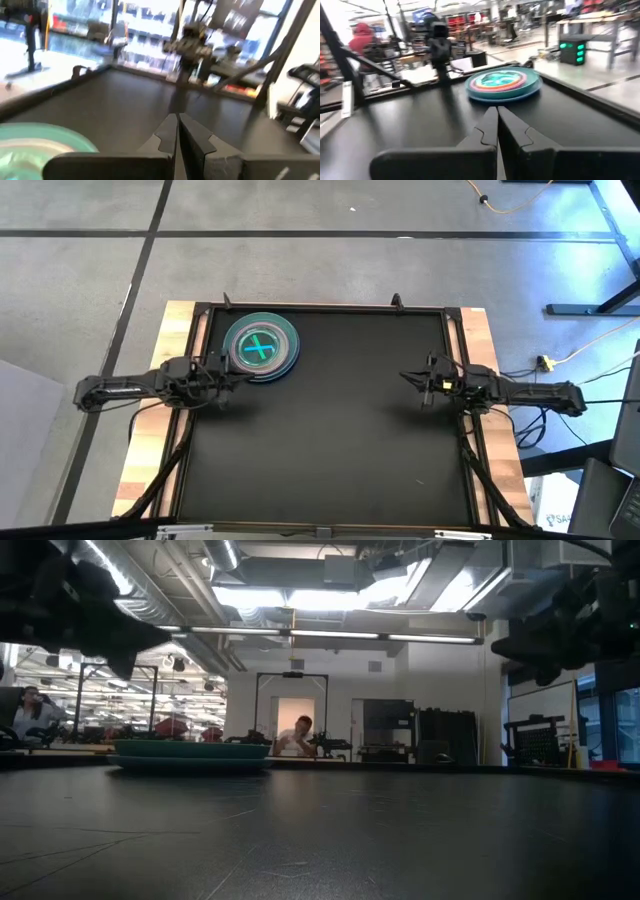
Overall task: Stack plastic plates
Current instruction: Return to Home Position
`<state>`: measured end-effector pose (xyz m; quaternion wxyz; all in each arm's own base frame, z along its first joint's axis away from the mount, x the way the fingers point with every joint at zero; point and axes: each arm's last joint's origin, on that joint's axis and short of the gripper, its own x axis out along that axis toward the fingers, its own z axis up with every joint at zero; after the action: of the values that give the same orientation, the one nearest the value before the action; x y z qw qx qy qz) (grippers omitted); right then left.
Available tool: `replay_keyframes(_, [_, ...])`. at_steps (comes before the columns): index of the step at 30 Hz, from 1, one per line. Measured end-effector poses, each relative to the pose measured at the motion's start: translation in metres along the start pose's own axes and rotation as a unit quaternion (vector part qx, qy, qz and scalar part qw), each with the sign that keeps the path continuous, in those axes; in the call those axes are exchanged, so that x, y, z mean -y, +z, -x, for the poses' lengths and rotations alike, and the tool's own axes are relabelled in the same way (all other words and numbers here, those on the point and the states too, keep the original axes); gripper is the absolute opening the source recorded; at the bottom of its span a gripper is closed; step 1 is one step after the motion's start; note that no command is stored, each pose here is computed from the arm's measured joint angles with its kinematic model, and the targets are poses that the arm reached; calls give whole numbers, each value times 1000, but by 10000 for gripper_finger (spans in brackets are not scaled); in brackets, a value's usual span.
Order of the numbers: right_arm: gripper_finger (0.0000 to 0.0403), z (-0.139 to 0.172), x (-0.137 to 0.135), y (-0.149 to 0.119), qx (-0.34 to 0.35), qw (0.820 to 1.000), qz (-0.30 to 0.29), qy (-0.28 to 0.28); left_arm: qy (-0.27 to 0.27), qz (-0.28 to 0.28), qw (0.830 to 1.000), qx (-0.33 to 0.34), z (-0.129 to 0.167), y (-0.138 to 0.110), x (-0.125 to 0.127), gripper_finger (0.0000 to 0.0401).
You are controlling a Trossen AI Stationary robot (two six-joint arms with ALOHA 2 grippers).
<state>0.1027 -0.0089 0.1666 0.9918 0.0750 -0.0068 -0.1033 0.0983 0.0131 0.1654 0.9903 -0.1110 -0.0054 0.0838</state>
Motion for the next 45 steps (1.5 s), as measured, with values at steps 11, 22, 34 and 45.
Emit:
replay_keyframes(11, [5, 2, -1, -2, -11, 999, 24, 31, -18, -36, 999, 1, 1, 0, 1, 13])
replay_keyframes(22, [5, 2, -1, -3, -17, 999, 12, 32, -18, -36, 999, 0, 1, 0, 1, 13])
replay_keyframes(34, [5, 2, -1, -3, -18, 999, 11, 31, -18, -36, 999, 0, 1, 0, 1, 13])
replay_keyframes(45, [5, 2, -1, -3, -18, 999, 11, 31, -18, -36, 999, 0, 1, 0, 1, 13])
